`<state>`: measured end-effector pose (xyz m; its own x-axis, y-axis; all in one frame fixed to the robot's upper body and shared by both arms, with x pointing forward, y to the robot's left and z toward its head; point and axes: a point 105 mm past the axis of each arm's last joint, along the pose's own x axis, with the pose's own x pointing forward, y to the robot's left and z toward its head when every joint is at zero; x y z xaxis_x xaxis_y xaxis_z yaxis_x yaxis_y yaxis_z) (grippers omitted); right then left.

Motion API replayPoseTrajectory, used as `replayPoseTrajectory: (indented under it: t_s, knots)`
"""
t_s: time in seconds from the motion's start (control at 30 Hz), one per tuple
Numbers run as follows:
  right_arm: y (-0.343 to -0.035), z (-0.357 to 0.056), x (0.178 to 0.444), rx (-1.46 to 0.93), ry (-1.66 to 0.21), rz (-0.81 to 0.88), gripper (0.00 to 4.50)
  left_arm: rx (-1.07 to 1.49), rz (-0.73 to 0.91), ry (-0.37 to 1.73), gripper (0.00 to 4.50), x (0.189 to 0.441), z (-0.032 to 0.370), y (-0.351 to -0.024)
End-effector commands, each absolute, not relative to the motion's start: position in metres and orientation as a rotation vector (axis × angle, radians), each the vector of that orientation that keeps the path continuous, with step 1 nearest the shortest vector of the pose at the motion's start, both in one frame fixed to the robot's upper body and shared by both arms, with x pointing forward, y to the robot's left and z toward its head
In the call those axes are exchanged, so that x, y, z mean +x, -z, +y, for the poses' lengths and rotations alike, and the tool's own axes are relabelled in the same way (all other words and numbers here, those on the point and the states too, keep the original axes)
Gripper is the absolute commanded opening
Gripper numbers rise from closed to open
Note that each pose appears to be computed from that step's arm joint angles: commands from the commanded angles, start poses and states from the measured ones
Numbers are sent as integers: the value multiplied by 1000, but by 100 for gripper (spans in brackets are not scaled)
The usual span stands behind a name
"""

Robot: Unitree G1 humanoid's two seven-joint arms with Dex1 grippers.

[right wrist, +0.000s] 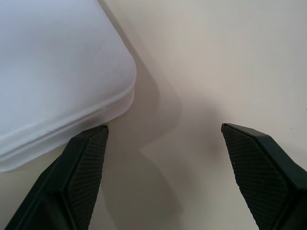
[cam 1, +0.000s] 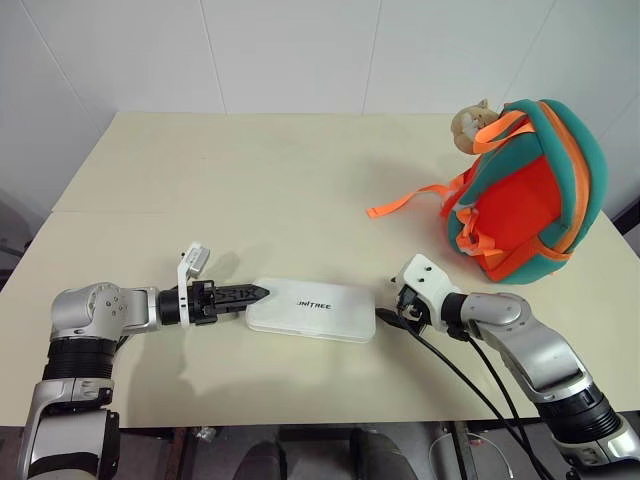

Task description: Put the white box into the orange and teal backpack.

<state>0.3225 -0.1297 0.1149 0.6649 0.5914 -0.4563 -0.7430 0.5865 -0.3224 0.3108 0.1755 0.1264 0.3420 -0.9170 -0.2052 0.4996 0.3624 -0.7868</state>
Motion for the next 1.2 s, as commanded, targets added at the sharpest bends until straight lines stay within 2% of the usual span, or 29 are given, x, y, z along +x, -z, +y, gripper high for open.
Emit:
replayPoseTrajectory:
  t_s: [0.03,0.4,1.07,1.17,1.2]
  knots:
    - [-121,-130,320,-533,-793,287,450,-667,698,1107,448,307,166,-136]
    - [-120,-126,318,-545,-812,264,450,-647,733,1159,448,303,156,-134]
    - [-122,-134,314,-554,-790,244,450,-691,728,1180,448,320,151,-145]
    - [-122,-133,313,-553,-791,243,450,-683,748,1162,394,322,152,-142]
    - [-121,-133,312,-552,-791,242,450,-683,754,1166,363,322,151,-142]
